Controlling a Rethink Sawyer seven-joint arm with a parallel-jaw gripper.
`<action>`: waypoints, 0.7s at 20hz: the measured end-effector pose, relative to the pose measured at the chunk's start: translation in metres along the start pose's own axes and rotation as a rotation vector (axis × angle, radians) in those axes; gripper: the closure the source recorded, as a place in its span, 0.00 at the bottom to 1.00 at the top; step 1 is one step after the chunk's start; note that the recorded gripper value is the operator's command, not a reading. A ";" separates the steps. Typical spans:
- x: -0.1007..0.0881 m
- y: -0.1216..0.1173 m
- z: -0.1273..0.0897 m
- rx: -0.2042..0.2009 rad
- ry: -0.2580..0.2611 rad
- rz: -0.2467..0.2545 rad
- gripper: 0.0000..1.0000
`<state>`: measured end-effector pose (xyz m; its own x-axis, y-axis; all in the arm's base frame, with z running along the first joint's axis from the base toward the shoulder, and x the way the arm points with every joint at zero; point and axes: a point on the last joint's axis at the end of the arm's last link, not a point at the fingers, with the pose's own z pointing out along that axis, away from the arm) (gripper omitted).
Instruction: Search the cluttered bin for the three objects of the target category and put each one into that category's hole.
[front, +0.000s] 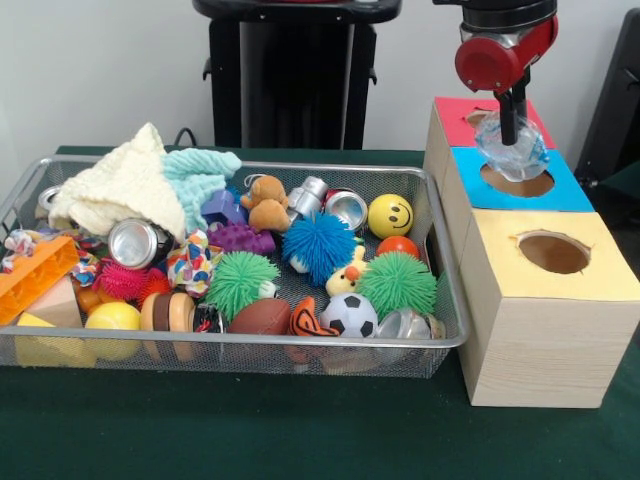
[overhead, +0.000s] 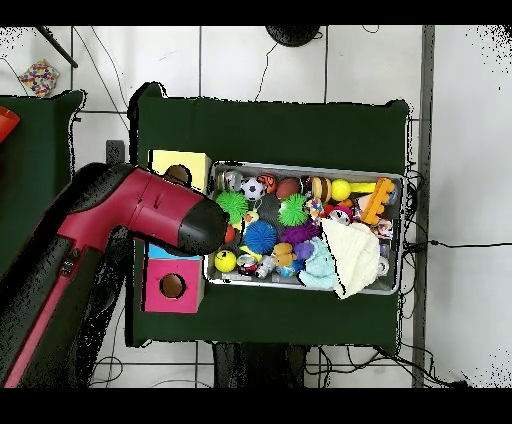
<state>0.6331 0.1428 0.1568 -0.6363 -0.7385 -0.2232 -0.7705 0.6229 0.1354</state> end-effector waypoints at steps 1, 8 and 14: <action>0.000 0.000 0.000 0.000 0.000 0.000 1.00; -0.001 0.001 0.000 0.000 0.000 -0.002 1.00; -0.002 0.003 0.001 -0.002 0.002 -0.005 1.00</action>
<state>0.6320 0.1463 0.1561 -0.6325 -0.7421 -0.2219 -0.7737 0.6188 0.1358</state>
